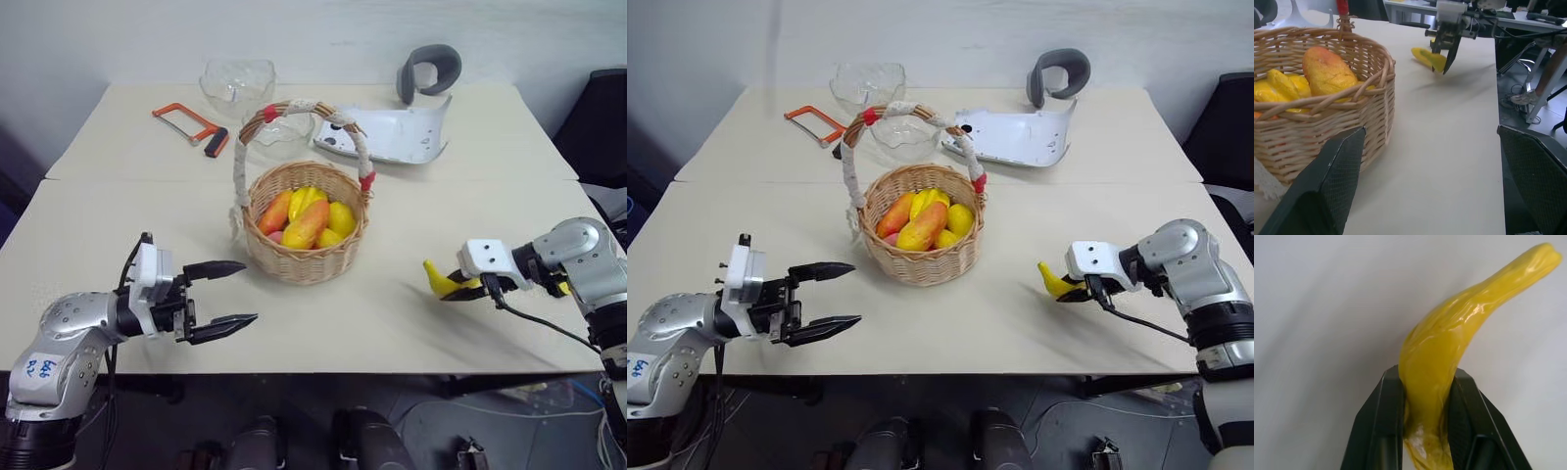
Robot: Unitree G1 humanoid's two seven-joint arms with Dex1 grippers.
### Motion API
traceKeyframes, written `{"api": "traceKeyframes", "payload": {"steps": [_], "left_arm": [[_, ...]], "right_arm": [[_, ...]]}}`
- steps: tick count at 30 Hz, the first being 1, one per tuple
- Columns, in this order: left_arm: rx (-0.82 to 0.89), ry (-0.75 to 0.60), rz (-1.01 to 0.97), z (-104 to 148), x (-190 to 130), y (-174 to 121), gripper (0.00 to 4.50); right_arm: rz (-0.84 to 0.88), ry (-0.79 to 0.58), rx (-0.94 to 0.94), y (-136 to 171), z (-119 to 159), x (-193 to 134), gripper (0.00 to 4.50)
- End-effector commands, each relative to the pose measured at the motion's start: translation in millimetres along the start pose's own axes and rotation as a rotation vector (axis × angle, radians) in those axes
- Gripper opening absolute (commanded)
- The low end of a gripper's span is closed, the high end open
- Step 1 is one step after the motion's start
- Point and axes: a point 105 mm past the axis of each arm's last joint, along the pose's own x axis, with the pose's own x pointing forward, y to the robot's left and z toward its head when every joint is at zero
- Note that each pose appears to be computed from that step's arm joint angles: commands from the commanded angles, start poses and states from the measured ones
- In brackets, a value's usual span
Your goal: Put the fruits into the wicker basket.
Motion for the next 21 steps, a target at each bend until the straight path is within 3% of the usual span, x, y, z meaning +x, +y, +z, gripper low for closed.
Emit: {"api": "traceKeyframes", "payload": {"steps": [1,3,6,13,16,19,21], "left_arm": [[0.018,-0.059,0.033,18,-10,-3,4.50],[0.011,-0.086,0.076,23,-16,0,4.50],[-0.002,-0.130,0.144,28,-23,6,4.50],[-0.011,-0.178,0.281,22,-37,12,4.50],[-0.015,-0.170,0.278,18,-36,10,4.50],[-0.007,-0.168,0.285,15,-34,10,4.50],[-0.012,-0.180,0.301,15,-34,11,4.50]], "right_arm": [[0.159,-0.343,0.039,26,89,-16,0.73],[0.242,-0.501,0.054,44,133,-22,0.73],[0.231,-0.760,0.033,51,190,-20,0.73],[-0.081,-0.981,0.095,9,251,20,0.73],[-0.177,-0.913,0.060,-5,264,46,0.73],[-0.385,-0.597,-0.200,-20,247,92,0.73],[-0.396,-0.577,-0.221,-20,245,102,0.73]]}}
